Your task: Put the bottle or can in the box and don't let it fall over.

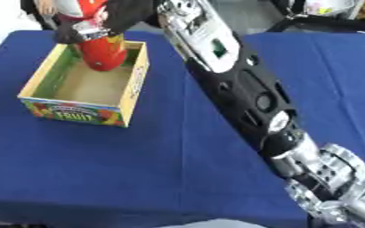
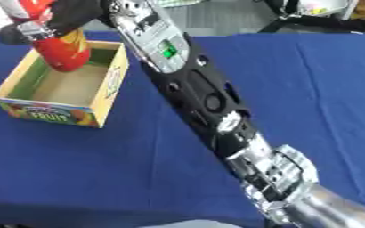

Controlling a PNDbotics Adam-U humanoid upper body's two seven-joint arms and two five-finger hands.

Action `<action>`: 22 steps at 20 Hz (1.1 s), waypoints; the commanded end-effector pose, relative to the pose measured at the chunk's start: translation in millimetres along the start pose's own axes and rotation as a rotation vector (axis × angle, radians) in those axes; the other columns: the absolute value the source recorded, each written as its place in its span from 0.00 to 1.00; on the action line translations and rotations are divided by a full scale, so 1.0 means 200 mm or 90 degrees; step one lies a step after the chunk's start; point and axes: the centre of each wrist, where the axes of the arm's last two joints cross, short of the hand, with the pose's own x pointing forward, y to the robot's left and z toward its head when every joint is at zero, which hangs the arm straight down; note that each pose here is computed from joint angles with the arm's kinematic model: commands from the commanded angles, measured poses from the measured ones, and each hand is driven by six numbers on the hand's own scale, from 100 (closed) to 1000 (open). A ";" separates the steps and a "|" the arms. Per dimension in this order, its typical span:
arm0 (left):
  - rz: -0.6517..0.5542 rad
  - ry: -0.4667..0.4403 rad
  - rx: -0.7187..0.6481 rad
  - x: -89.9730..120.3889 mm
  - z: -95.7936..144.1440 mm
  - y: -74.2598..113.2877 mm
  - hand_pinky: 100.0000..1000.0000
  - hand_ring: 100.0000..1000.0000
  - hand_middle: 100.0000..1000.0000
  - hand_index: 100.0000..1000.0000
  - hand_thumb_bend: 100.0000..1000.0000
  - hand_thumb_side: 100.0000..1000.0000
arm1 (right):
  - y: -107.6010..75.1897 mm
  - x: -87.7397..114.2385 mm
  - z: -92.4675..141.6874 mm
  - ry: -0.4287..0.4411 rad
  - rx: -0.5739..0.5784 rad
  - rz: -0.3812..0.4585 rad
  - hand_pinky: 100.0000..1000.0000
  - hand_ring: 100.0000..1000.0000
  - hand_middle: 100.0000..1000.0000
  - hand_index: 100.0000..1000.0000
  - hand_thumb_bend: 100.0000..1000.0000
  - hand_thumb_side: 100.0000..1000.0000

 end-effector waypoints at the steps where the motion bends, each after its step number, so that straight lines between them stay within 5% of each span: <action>1: 0.002 -0.023 -0.014 0.05 -0.03 -0.01 0.69 1.00 0.90 0.83 0.44 0.88 | 0.04 0.04 -0.09 -0.013 -0.027 0.009 0.85 1.00 1.00 0.44 0.65 0.03; 13: 0.010 -0.032 -0.023 0.07 -0.04 -0.03 0.69 1.00 0.90 0.83 0.44 0.88 | 0.10 -0.12 -0.14 0.027 -0.126 0.057 0.84 1.00 1.00 0.44 0.65 0.02; 22: 0.010 -0.031 -0.022 0.07 -0.04 -0.03 0.69 1.00 0.90 0.83 0.44 0.88 | 0.10 -0.24 -0.11 0.047 -0.182 0.010 0.84 1.00 1.00 0.46 0.64 0.04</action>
